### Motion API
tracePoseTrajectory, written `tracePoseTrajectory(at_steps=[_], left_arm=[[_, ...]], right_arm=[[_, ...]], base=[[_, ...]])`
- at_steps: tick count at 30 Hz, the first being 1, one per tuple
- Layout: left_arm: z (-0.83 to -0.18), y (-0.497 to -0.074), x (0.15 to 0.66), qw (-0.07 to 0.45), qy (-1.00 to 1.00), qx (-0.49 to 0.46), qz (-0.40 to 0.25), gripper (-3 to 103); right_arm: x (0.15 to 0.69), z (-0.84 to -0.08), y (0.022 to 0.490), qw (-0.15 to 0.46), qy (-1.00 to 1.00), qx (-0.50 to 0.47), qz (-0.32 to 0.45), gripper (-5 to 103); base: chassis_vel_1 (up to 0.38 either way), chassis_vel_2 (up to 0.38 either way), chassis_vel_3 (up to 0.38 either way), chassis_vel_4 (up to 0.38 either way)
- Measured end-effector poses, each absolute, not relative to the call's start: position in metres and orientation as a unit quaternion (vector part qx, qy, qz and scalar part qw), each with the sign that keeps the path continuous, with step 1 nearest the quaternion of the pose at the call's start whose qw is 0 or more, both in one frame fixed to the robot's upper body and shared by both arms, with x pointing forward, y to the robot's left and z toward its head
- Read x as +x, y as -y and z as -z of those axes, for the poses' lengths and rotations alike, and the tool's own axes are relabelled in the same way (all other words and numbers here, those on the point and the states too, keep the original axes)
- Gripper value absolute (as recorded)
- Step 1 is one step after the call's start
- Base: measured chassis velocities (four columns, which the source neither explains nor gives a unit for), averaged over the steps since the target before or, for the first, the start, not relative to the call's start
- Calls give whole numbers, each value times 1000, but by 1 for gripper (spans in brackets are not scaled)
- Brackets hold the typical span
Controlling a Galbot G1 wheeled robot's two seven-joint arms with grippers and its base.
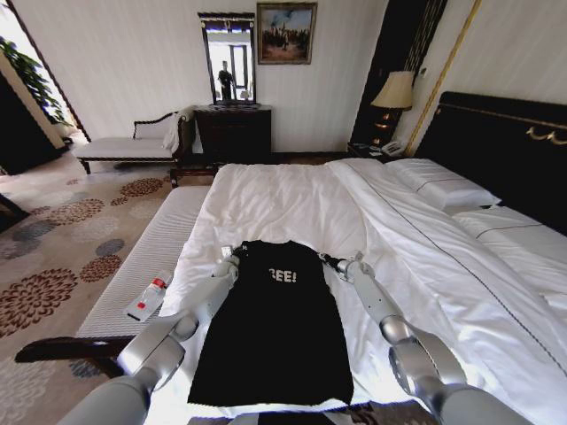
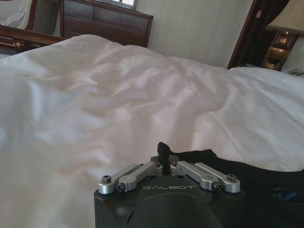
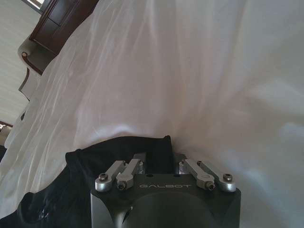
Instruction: Fold the clothes on the bed.
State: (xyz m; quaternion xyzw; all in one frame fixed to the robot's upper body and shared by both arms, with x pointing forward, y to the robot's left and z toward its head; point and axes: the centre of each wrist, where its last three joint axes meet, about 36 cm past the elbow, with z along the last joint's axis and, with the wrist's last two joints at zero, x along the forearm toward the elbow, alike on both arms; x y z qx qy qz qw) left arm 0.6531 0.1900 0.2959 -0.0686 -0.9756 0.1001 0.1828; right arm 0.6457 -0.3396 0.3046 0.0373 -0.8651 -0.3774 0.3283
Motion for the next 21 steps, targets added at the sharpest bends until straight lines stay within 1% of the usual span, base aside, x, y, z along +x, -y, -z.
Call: tracePoseTrajectory(at_steps=[3,5,6,7,8,16,21], left_arm=[[-299,-187,656,182,976,-69,-102,2],[-299,-186,657,182,975,-69,-103,2],[-299,-186,658,182,975,-69,-103,2],[-299,-186,658,182,975,-70,-103,2],[-299,-186,658,182,975,-70,-103,2],[-297,-190,656,184,975,-67,-103,2],[-301,-194,653,175,976,-64,-115,2]], right_arm=[[648,-306,337,328,865,39,378,15],[648,-306,337,328,865,40,378,15],[648,-306,336,328,865,40,378,4],[648,-306,336,328,865,40,378,4],[648,-306,335,328,865,40,378,1],[648,-307,336,324,868,41,373,1],[648,-320,341,315,876,48,362,1]], base=[[0,0,0,0],[0,0,0,0],[0,0,0,0],[0,0,0,0],[0,0,0,0],[0,0,0,0],[0,0,0,0]])
